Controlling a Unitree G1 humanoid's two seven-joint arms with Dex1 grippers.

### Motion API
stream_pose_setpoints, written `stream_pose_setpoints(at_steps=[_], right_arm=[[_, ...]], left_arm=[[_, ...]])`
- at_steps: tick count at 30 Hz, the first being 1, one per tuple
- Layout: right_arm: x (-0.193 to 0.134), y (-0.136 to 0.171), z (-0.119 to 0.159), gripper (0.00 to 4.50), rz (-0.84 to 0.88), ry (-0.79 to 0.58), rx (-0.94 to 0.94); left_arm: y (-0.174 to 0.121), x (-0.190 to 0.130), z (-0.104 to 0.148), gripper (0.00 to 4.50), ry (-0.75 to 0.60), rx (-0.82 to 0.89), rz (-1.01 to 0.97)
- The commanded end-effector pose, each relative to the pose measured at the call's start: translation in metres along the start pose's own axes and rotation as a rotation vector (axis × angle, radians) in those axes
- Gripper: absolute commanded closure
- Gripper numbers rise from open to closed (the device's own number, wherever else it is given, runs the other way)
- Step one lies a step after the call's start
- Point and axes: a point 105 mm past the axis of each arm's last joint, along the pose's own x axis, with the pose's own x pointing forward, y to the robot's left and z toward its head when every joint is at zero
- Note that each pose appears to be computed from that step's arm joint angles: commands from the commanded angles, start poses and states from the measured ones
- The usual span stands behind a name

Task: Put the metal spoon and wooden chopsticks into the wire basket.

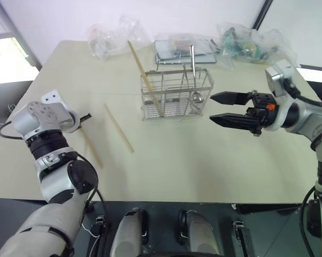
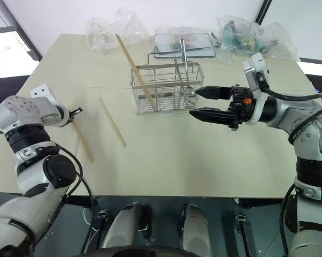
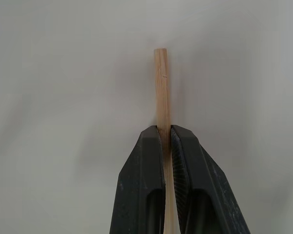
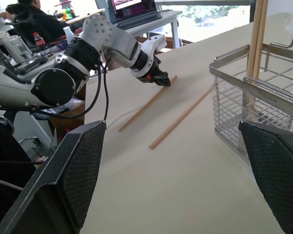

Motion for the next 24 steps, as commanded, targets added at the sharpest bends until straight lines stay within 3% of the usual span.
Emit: stream_pose_setpoints(at_steps=[1, 4, 6, 8, 16, 20, 24], right_arm=[[-0.008, -0.006, 0.023, 0.00, -0.049, -0.044, -0.083], [-0.012, -0.013, 0.030, 0.00, -0.084, -0.067, -0.087], [-0.018, -0.021, 0.038, 0.00, -0.125, -0.103, -0.089], [-0.025, -0.029, 0.048, 0.00, -0.166, -0.151, -0.089], [-0.038, -0.045, 0.049, 0.00, -0.258, -0.156, -0.109], [-0.043, -0.046, 0.047, 0.00, -0.283, -0.159, -0.109], [-0.046, -0.041, 0.046, 0.00, -0.289, -0.168, -0.109]], left_arm=[[-0.025, -0.037, 0.086, 4.46, -0.396, -0.065, -0.169], [-0.049, -0.067, 0.125, 4.46, -0.563, -0.147, -0.358], [-0.078, -0.110, 0.156, 4.46, -0.734, -0.100, -0.557], [-0.105, -0.150, 0.170, 4.46, -0.841, -0.039, -0.744], [-0.180, -0.226, 0.148, 4.46, -0.832, 0.137, -1.206], [-0.203, -0.235, 0.121, 4.46, -0.814, 0.257, -1.302], [-0.218, -0.224, 0.099, 4.46, -0.854, 0.330, -1.290]])
